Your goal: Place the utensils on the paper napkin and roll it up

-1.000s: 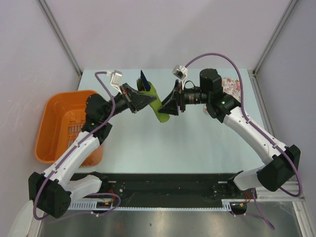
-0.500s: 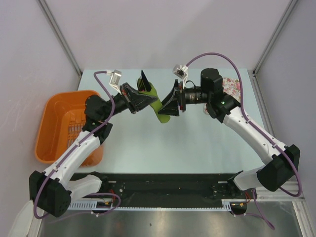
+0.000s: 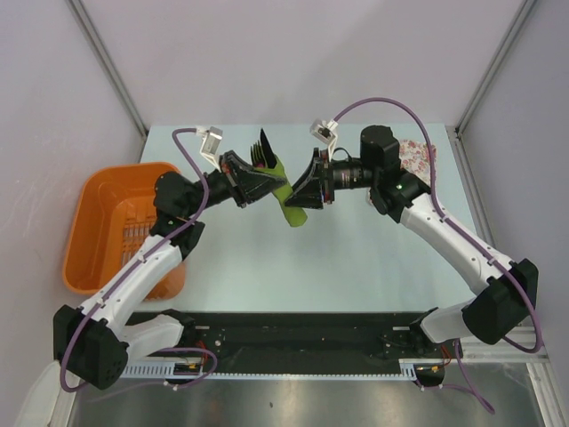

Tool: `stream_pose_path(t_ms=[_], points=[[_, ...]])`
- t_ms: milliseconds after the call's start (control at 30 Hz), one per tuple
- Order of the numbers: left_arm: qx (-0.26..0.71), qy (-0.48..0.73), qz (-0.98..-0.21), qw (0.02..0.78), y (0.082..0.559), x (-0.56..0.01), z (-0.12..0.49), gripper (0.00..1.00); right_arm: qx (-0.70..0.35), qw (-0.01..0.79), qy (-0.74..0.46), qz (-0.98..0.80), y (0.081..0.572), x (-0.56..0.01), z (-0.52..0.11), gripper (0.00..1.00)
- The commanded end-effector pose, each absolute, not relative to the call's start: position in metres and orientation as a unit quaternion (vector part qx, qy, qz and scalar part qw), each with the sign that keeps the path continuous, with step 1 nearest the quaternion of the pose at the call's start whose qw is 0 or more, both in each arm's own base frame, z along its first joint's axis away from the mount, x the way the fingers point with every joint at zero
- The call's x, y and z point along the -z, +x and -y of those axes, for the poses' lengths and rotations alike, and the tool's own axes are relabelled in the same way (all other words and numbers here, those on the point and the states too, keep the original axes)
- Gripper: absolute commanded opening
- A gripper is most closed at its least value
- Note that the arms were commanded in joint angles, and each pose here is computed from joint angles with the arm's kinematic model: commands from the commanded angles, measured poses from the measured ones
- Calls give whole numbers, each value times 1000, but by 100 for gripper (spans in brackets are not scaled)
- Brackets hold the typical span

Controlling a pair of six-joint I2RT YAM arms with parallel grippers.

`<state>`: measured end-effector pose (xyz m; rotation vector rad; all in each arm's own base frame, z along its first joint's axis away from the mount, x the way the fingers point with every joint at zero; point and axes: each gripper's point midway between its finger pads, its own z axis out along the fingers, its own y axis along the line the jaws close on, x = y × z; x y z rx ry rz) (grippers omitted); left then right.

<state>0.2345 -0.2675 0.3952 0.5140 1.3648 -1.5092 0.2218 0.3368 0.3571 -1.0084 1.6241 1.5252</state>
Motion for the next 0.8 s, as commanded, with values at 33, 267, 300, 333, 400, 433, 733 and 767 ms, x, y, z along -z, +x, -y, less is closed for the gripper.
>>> stream_pose_path(t_ms=[33,267,300,333,400,433,733,767], points=[[645,235,-505,524,218,-432,270,0,-608,325,-396,-607,206,-362,-343,34],[640,227,-515,523,221,-427,270,0,-600,344,-385,-612,212,-373,-343,0],[636,225,-517,527,223,-426,269,0,-596,349,-381,-615,216,-374,-344,0],[632,216,-527,525,227,-424,269,1,-594,354,-381,-614,217,-377,-344,0],[624,214,-532,531,229,-423,268,12,-586,371,-376,-615,224,-385,-344,0],[620,210,-533,536,232,-423,266,16,-582,375,-375,-616,226,-385,-344,0],[589,165,-566,553,257,-411,241,79,-594,417,-352,-591,239,-418,-339,0],[589,164,-566,553,257,-411,239,81,-597,415,-350,-590,239,-419,-339,0]])
